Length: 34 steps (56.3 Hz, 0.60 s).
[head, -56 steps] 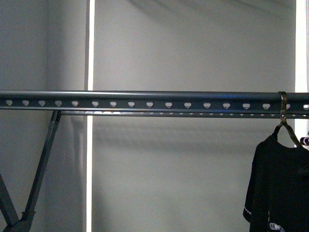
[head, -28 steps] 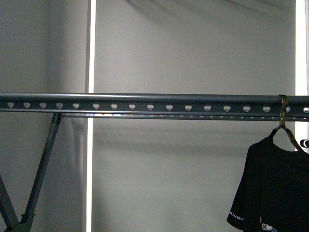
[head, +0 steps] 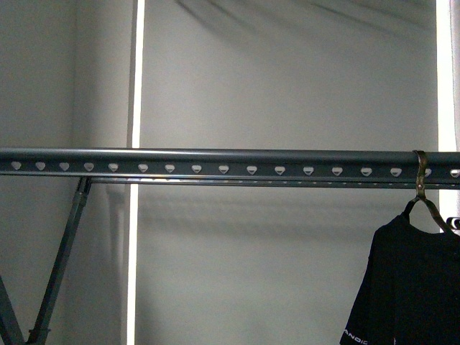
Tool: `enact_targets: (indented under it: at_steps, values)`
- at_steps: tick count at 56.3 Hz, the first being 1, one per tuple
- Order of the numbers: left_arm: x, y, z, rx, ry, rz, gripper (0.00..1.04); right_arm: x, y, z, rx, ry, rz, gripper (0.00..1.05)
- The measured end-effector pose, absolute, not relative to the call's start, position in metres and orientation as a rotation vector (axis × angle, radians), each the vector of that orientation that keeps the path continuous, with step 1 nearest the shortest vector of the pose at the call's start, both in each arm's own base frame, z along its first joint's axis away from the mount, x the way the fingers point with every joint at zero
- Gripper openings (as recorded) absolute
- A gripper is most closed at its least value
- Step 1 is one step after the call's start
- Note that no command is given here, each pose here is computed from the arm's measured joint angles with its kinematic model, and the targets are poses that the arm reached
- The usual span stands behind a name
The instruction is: Hang clothes on hanger
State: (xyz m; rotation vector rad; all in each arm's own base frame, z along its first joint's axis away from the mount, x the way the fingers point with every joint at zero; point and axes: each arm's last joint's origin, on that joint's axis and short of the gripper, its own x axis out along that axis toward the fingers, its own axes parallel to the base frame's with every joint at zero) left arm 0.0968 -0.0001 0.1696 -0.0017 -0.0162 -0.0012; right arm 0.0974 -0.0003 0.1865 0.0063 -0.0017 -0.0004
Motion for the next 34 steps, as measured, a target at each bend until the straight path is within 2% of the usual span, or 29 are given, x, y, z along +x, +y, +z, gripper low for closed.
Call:
enact_targets:
  at_steps: [4,34]
  values:
    - [0.097,0.0,0.17,-0.002,-0.016,-0.001,0.04,0.098,0.0,0.182,0.003,0.004,0.0,0.01]
    - [0.097,0.0,0.17,-0.002,-0.016,-0.001,0.04,0.098,0.0,0.165,0.002,0.002,0.0,0.02]
